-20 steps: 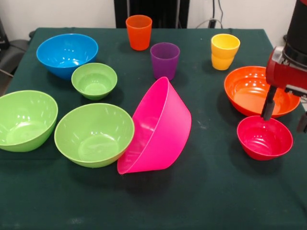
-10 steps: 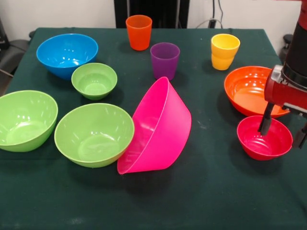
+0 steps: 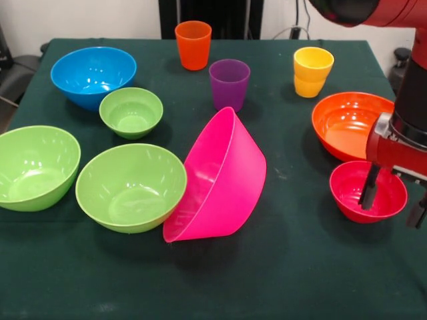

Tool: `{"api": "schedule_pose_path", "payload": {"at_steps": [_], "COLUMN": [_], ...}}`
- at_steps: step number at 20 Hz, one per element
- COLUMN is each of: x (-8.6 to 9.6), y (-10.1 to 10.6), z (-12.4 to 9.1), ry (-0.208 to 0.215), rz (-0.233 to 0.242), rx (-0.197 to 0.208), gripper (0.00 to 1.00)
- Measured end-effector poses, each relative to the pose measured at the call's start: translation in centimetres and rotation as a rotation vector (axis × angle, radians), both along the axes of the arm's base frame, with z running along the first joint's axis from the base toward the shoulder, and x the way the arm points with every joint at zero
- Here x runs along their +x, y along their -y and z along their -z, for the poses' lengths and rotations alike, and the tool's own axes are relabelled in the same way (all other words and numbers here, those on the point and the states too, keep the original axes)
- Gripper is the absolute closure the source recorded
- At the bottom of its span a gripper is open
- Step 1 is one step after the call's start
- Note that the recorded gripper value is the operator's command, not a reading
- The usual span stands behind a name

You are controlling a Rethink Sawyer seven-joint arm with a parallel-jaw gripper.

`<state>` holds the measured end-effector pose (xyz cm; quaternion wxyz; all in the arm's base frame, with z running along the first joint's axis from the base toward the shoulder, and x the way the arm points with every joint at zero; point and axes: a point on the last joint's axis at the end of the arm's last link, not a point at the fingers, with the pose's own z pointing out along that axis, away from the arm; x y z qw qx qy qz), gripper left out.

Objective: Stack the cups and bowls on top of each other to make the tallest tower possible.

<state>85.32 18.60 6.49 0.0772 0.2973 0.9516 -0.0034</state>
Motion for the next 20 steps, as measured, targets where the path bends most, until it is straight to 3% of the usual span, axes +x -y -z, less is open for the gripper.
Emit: {"api": "schedule_pose_path", "payload": {"at_steps": [20], "x": [1.1], "y": [2.3], "z": [2.8], "ry": [0.010], "rz": [0.040], "rx": [-0.011], "gripper": [0.00]}}
